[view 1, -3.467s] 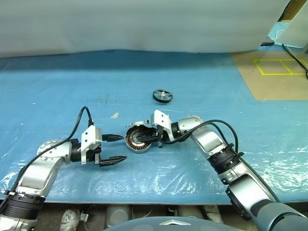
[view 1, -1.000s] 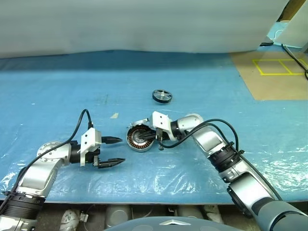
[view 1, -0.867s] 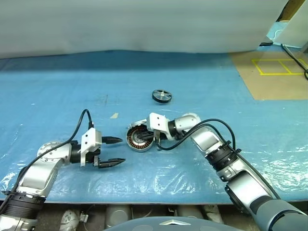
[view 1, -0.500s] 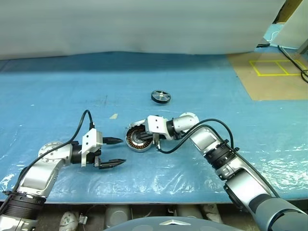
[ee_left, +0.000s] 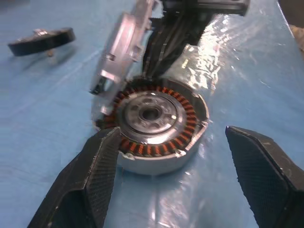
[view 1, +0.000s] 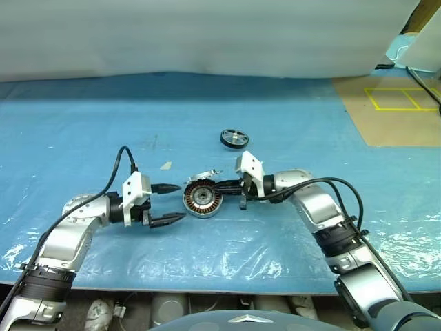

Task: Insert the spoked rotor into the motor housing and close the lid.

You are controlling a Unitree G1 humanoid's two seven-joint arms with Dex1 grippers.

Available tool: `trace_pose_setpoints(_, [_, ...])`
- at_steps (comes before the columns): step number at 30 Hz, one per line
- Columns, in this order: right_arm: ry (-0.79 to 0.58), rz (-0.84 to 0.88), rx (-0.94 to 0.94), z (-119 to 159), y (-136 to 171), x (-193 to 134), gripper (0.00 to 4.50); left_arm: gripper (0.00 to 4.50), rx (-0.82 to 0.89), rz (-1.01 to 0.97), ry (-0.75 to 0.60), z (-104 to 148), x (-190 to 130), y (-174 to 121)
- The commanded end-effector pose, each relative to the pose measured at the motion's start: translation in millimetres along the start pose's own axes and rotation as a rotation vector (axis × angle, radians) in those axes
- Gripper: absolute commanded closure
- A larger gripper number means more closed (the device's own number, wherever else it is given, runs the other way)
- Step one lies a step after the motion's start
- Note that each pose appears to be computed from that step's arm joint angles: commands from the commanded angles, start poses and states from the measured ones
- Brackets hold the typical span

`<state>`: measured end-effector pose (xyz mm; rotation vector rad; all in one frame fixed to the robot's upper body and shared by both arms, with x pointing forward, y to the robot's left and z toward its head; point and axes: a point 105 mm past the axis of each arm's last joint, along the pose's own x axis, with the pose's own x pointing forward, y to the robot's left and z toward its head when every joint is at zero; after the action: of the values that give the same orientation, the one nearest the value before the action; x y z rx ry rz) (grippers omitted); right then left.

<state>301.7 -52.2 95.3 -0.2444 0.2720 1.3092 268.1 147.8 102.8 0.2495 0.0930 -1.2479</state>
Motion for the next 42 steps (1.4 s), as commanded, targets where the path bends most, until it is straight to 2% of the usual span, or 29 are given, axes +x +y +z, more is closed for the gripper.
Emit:
trace_pose_setpoints(1, [-0.062, -0.027, 0.005, 18, 2, -10, 4.46, 0.79, -0.004, -0.055, -0.032, 8, 4, -4])
trace_pose_setpoints(5, [-0.041, -0.059, 0.013, 14, 4, -16, 4.5, 1.71, -0.026, -0.122, -0.011, 5, 4, -12])
trace_pose_setpoints(13, [-0.041, -0.099, 0.029, 12, 2, -18, 4.5, 4.48, -0.05, -0.172, -0.012, -1, 2, -18])
trace_pose_setpoints(22, [-0.062, -0.079, 0.052, 17, 4, -14, 4.5, 4.48, -0.001, -0.14, -0.08, -6, 37, -17])
trace_pose_setpoints(29, [-0.067, -0.004, 0.024, 29, 6, 0, 4.5, 4.48, 0.09, -0.136, 0.02, -30, 42, -14])
trace_pose_setpoints(42, [-0.077, 0.094, -0.046, 49, 7, 18, 4.5, 4.48, 0.087, -0.107, 0.004, -26, 40, -8])
